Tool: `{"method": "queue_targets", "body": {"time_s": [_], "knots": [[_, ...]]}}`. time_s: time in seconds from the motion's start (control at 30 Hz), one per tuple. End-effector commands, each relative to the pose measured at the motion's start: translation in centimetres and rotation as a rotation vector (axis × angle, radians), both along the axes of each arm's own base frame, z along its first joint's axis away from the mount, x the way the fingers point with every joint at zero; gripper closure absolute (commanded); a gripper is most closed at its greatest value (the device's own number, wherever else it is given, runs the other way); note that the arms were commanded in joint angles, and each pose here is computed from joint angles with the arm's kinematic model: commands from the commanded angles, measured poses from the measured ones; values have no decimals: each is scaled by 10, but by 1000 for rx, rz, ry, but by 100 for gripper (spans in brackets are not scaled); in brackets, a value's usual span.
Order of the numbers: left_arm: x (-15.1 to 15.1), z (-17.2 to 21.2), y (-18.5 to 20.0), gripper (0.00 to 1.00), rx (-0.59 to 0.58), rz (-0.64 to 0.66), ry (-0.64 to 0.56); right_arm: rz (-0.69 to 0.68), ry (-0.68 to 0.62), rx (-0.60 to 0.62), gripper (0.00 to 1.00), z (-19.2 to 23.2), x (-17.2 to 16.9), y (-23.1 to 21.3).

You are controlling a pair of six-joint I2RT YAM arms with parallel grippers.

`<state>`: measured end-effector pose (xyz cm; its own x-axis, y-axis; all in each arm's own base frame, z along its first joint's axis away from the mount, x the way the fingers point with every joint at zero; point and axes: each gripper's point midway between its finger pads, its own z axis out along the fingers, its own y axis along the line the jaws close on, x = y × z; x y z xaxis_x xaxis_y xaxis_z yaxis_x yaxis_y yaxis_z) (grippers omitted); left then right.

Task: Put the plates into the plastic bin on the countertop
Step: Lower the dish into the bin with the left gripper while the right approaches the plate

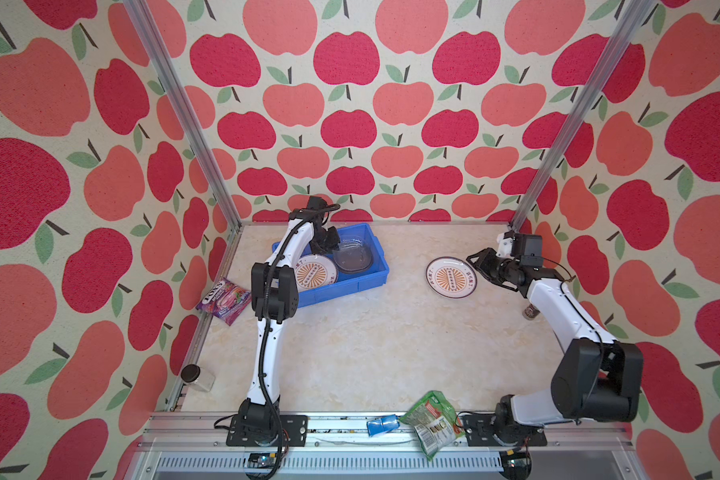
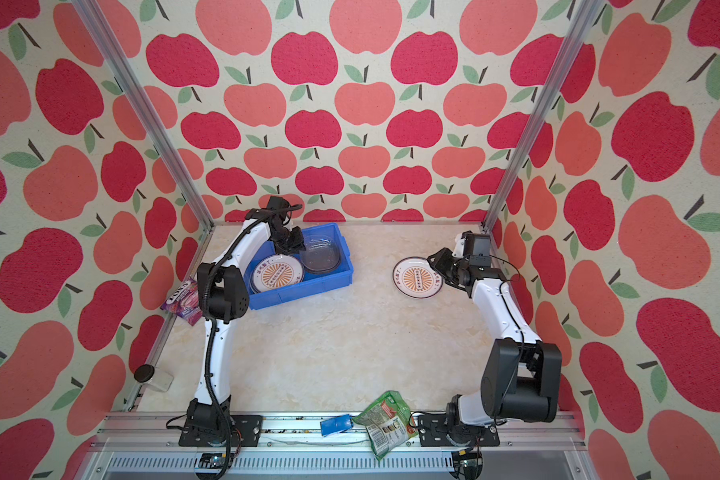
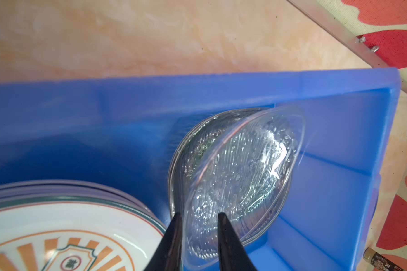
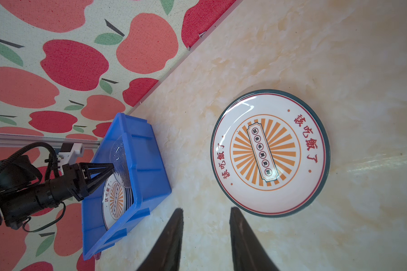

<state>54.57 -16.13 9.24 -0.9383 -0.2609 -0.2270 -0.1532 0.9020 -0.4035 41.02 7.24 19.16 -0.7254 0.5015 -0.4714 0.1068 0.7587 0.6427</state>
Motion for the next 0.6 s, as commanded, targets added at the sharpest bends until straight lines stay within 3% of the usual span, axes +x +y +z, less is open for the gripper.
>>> {"method": "queue_targets", "body": {"time_s": [0.0,0.33,0.4,0.5,0.57], "knots": [[0,1,5,63,25,8,5,-2,-36,18,64,13,5,0],[3,41,3,59,38,-13,-83,6,-41,26,64,16,3,2],[2,61,-5,47,56,-44,-141,9,-45,24,64,17,2,2],[-1,103,-29,1,105,-112,-277,15,-42,17,64,17,0,2],[-7,133,-55,1,108,-166,-369,17,-40,5,64,17,-4,2]]}}
